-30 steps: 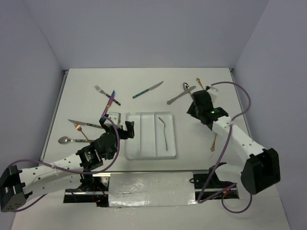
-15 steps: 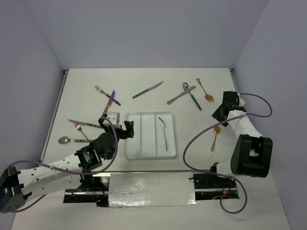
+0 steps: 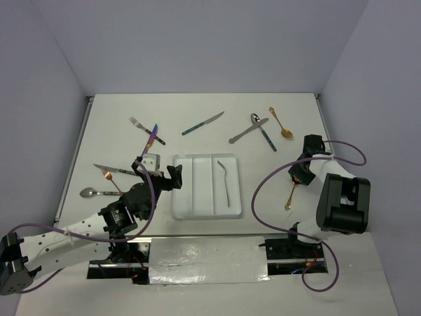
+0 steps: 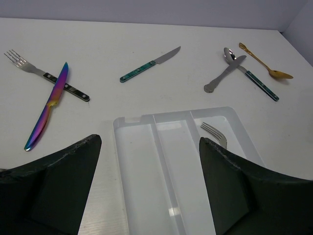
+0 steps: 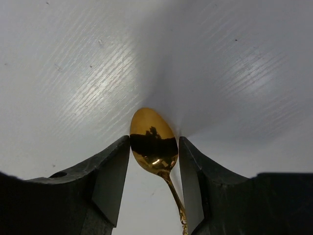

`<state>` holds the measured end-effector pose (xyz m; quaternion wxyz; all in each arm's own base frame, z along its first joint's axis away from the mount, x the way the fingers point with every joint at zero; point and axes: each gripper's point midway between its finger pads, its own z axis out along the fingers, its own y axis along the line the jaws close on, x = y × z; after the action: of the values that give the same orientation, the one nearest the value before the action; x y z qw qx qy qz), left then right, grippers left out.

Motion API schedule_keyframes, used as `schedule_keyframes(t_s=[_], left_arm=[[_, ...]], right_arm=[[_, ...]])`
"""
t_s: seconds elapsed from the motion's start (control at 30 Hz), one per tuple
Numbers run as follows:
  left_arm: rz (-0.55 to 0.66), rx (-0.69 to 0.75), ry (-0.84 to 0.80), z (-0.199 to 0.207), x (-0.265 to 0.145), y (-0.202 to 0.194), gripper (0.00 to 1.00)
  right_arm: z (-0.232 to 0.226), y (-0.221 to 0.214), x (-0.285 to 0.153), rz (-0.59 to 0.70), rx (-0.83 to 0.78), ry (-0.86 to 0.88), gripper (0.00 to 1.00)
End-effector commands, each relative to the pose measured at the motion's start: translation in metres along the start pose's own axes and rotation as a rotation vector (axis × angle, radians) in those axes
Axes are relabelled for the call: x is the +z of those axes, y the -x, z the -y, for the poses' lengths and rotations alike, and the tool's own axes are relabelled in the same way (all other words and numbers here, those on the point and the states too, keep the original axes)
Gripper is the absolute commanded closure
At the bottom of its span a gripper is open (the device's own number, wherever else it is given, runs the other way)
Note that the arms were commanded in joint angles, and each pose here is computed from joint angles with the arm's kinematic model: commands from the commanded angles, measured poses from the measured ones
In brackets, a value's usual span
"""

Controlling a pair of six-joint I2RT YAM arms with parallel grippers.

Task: Sort the eating utensils into containers

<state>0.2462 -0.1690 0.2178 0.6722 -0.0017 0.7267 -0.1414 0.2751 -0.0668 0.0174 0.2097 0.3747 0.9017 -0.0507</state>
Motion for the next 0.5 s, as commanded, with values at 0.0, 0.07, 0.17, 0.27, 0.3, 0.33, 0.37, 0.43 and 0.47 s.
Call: schedule_keyframes(t_s=[0.0, 0.07, 0.17, 0.27, 0.3, 0.33, 0.37, 0.43, 0.47], left_arm=[[0.04, -0.042, 0.002, 0.004, 0.0, 0.019, 0.06], [0.041, -0.042, 0.003, 0.004, 0.0, 0.019, 0.06], [0.046, -0.044, 0.005, 0.003, 0.0, 0.02, 0.06], [0.043, -0.039, 0.006, 0.003, 0.001, 0.019, 0.06], [0.043, -0.04, 0.006, 0.003, 0.001, 0.019, 0.06], [0.042, -0.035, 0.009, 0.002, 0.001, 0.019, 0.06], [0.043, -0.031, 0.016, 0.001, 0.001, 0.018, 0.06], [0.047, -0.031, 0.032, -0.002, 0.002, 0.018, 0.06], [0.047, -0.03, 0.035, -0.002, 0.002, 0.018, 0.06]], right_arm=[[-0.008, 0.006, -0.008, 0.035, 0.004, 0.059, 0.48], [-0.009, 0.002, -0.007, 0.017, 0.006, 0.062, 0.49], [-0.006, -0.004, -0.004, -0.003, 0.004, 0.044, 0.51], [-0.009, -0.012, -0.006, -0.021, -0.018, 0.04, 0.52], [-0.013, -0.017, -0.006, -0.027, -0.039, 0.042, 0.52], [-0.013, -0.017, -0.005, -0.029, -0.044, 0.036, 0.52], [-0.011, -0.021, -0.004, -0.045, -0.045, 0.019, 0.53], [-0.01, -0.025, 0.0, -0.069, -0.05, 0.007, 0.54], [-0.012, -0.025, 0.0, -0.072, -0.055, 0.014, 0.57]])
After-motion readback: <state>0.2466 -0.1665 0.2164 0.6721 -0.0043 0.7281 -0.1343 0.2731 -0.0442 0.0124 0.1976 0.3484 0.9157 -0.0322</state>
